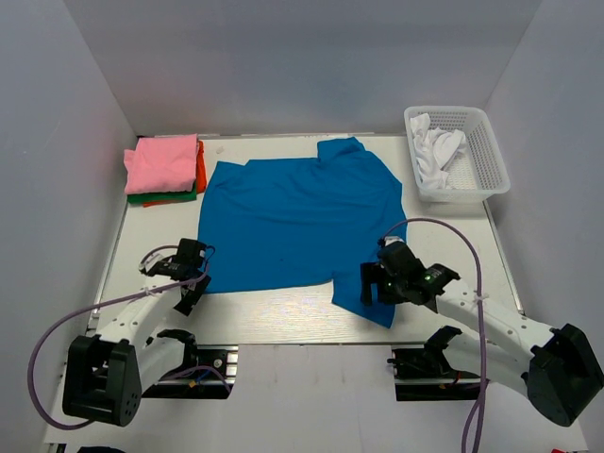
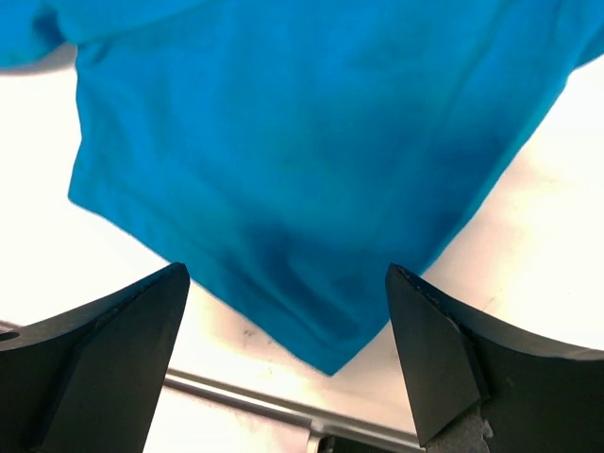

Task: Fold and stack the t-shirts
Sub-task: Grap the side of the flattened tshirt closest away from the robot with both arms

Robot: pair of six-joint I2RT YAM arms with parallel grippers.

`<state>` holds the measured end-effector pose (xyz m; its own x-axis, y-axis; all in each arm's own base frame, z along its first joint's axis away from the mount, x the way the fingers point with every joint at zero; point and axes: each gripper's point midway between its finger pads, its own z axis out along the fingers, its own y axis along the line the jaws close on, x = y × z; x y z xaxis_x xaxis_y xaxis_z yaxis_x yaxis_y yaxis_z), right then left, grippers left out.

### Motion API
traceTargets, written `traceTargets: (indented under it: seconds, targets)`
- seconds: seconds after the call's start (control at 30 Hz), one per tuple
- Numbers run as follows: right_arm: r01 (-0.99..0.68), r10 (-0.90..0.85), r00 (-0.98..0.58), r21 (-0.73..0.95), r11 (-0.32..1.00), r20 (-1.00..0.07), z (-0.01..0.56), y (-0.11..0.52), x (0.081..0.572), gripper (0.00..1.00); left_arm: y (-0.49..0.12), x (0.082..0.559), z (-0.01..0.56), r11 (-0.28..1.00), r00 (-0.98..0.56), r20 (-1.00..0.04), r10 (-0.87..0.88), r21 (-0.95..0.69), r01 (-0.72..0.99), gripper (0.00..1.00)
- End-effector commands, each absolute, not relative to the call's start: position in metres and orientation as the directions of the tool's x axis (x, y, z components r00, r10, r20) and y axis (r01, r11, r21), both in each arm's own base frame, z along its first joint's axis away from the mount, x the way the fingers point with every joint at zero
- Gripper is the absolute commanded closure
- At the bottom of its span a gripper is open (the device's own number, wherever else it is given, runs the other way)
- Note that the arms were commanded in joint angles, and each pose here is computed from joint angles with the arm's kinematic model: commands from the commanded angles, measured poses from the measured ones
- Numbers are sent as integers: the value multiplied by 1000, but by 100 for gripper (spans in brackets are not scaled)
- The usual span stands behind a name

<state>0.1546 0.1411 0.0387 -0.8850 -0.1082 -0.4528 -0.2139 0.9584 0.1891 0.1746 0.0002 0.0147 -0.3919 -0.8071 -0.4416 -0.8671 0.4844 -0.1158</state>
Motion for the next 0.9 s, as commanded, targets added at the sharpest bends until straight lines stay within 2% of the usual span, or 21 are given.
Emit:
traceTargets:
  seconds: [0.0,0.03,0.13,0.17,0.27,0.33,0.43,0.47,0.5,0.57,0.6,0.7,0.87]
  targets:
    - [-214,-126,-907,182,960,-402,35,140,134,10,4,192,17,444,-328,-471,-819,-158,-882,36]
    - [-207,-127,-915,174,963,-383,31,139,131,10,1,197,16,445,-324,-467,-823,-175,-879,50]
    - [-192,-130,-931,153,969,-340,24,142,123,10,-5,199,7,457,-348,-440,-828,-170,-873,73]
    - [-197,-140,-931,143,970,-337,23,142,122,10,-6,197,2,458,-356,-430,-830,-161,-874,86]
    - [-156,-124,-943,82,984,-308,13,136,118,10,-7,195,-5,469,-388,-413,-824,-113,-876,100]
    - [-126,-105,-947,51,991,-305,7,136,119,12,-7,196,-7,479,-405,-409,-818,-91,-873,100]
    - [-116,-104,-947,23,993,-302,0,142,126,34,-8,200,-8,479,-411,-406,-817,-78,-874,100]
    - [-98,-103,-955,-30,995,-280,-5,135,124,52,-8,200,-8,479,-411,-406,-817,-78,-874,100]
    - [-81,-91,-957,-48,996,-276,-5,132,124,62,-8,200,-8,479,-411,-406,-817,-78,-874,100]
    - [-52,-74,-966,-93,994,-246,-2,125,118,93,-9,204,-1,478,-397,-415,-819,-112,-871,100]
    - [-36,-61,-969,-107,994,-240,0,121,117,100,-8,202,-1,478,-394,-416,-820,-117,-870,100]
    - [-4,-27,-982,-124,992,-187,20,111,100,100,-12,200,16,469,-363,-410,-837,-194,-862,100]
    - [53,48,-987,-29,998,-151,55,116,83,100,-8,174,26,420,-322,-394,-861,-193,-887,100]
